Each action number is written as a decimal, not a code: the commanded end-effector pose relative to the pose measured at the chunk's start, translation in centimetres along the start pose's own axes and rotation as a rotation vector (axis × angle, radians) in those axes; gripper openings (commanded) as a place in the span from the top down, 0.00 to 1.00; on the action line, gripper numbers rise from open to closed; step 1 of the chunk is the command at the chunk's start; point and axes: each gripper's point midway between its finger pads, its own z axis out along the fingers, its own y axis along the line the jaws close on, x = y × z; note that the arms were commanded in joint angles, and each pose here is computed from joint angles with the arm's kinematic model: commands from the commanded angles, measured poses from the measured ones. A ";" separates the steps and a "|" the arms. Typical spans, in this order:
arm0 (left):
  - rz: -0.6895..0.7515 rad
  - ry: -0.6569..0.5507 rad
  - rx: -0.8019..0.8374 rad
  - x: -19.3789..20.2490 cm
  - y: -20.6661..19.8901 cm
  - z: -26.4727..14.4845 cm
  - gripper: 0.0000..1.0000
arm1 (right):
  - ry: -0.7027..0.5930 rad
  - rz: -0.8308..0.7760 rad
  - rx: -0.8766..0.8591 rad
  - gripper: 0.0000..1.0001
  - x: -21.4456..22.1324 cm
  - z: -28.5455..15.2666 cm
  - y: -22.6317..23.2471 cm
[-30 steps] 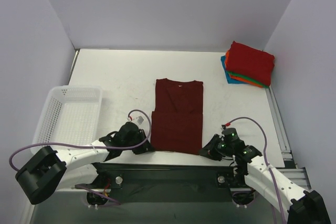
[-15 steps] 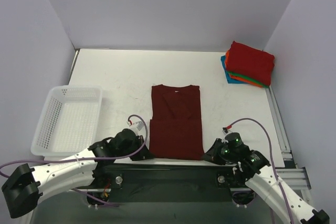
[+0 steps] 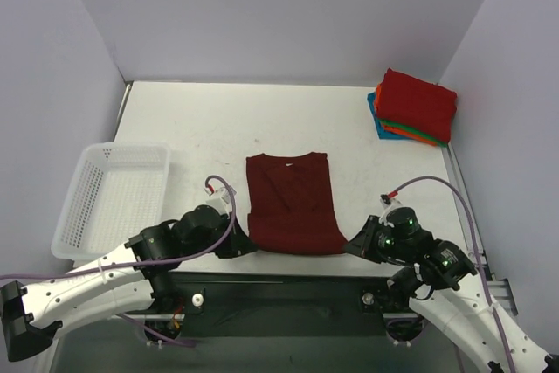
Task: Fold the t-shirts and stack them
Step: Grab one side of the 2/3 rectangular tshirt with both arms, then fold the long partially folded tshirt into a neat square
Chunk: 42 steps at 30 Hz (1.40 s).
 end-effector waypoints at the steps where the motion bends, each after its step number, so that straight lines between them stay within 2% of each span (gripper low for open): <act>1: 0.003 -0.086 -0.020 -3.7 -1.7 -0.9 1.00 | -0.056 -0.055 0.087 1.00 -2.4 -0.5 0.2; 3: 0.007 -0.083 -0.026 -4.7 -2.0 -0.2 1.00 | -0.101 -0.078 0.063 1.00 -4.3 -1.0 2.1; 8: -0.034 -0.125 0.012 -9.6 -3.5 0.5 1.00 | -0.088 -0.102 0.078 1.00 -7.6 0.2 4.7; 13: -0.051 -0.147 0.034 -14.2 -4.4 1.4 1.00 | -0.093 -0.050 0.042 1.00 -13.3 1.9 7.0; 18: -0.122 -0.180 0.025 -19.7 -2.3 3.2 1.00 | -0.059 -0.009 0.028 1.00 -18.2 4.6 8.3; 20: -0.154 -0.189 0.019 -21.7 -1.4 4.4 1.00 | -0.081 -0.005 0.013 1.00 -21.1 5.0 9.3; 21: -0.157 -0.209 0.051 -23.3 -1.5 4.7 1.00 | -0.042 0.013 0.028 1.00 -21.6 6.8 8.7; 23: -0.186 -0.179 0.014 -24.7 0.3 7.1 1.00 | -0.062 0.026 0.015 1.00 -24.5 7.5 9.2; 24: -0.176 -0.202 0.047 -26.9 -0.2 7.2 1.00 | -0.031 0.043 0.020 1.00 -25.2 9.4 8.6; 26: -0.199 -0.168 0.025 -27.9 1.7 9.8 1.00 | -0.029 0.055 0.021 1.00 -26.7 10.8 8.1; 27: -0.188 -0.196 0.047 -29.9 1.5 10.0 1.00 | -0.024 0.058 0.021 1.00 -28.0 12.4 8.0; 28: -0.212 -0.164 0.033 -30.0 3.1 11.9 1.00 | -0.013 0.067 0.017 1.00 -28.5 13.2 7.8; 35: -0.242 -0.127 0.068 -33.5 6.8 16.5 1.00 | 0.020 0.117 -0.007 0.99 -33.1 19.1 5.5; 37: -0.254 -0.147 0.088 -34.6 7.6 17.3 0.87 | 0.015 0.130 -0.009 0.94 -34.5 20.4 4.8; 38: -0.239 -0.174 0.125 -35.8 7.6 17.2 0.77 | 0.017 0.140 0.001 0.86 -34.9 21.2 3.9; 39: -0.244 -0.184 0.134 -36.4 7.7 17.1 0.57 | 0.014 0.147 0.003 0.79 -35.3 21.4 3.6; 40: -0.238 -0.197 0.143 -37.2 7.8 17.0 0.48 | -0.001 0.136 -0.008 0.72 -36.1 21.3 3.9; 41: -0.228 -0.223 0.149 -38.1 8.1 16.6 0.43 | -0.005 0.138 -0.005 0.67 -36.4 21.4 3.6; 42: -0.222 -0.233 0.146 -38.5 8.3 16.4 0.40 | -0.015 0.132 0.002 0.55 -36.7 21.3 3.3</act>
